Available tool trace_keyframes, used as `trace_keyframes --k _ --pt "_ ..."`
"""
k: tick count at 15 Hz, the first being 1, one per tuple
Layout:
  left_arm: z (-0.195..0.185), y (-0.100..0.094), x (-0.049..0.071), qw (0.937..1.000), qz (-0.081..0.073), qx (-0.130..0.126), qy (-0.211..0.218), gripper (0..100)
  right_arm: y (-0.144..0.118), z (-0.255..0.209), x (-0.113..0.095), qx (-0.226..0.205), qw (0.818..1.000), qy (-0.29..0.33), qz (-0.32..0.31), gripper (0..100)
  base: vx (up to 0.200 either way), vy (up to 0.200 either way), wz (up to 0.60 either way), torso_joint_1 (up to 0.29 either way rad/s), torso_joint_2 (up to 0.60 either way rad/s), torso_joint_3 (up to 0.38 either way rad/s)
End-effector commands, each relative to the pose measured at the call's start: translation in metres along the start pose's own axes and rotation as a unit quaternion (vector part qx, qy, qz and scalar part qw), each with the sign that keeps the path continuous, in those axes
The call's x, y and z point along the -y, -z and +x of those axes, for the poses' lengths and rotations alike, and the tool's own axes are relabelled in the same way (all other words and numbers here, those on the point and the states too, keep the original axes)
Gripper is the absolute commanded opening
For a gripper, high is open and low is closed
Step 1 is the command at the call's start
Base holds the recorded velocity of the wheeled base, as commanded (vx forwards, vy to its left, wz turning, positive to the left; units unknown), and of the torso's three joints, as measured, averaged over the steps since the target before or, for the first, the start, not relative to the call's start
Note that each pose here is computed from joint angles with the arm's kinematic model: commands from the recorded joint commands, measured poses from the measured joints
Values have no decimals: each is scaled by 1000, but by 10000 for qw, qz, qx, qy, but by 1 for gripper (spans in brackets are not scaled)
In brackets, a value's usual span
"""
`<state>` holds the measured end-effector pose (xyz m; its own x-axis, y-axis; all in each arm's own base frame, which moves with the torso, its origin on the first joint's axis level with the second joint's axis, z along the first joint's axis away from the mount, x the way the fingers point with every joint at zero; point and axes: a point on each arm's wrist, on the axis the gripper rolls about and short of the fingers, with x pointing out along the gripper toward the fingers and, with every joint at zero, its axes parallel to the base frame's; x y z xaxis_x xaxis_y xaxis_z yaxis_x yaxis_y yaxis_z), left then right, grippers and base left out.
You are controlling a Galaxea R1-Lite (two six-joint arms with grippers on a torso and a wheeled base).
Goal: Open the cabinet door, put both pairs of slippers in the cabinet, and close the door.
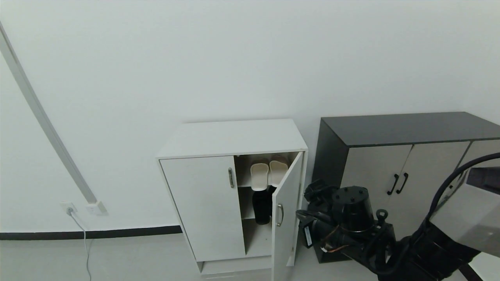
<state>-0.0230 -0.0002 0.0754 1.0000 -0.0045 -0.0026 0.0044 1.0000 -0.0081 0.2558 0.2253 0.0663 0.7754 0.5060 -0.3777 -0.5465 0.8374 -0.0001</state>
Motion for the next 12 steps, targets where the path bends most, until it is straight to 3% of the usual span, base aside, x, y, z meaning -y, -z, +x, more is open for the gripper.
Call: trace_keyframes --k 1,6,12 --pt "0 0 0 10000 -6 -10 1 0 9 -5 1 -151 9999 -4 -59 0 200 0 0 -7 -12 7" --pt "0 0 0 10000 -6 -10 1 0 22 10 0 -256 9996 16 -87 0 200 0 0 5 2 5" --pt "0 0 0 10000 -6 -10 1 0 25 47 5 -168 9997 129 -122 0 0 0 0 0 0 0"
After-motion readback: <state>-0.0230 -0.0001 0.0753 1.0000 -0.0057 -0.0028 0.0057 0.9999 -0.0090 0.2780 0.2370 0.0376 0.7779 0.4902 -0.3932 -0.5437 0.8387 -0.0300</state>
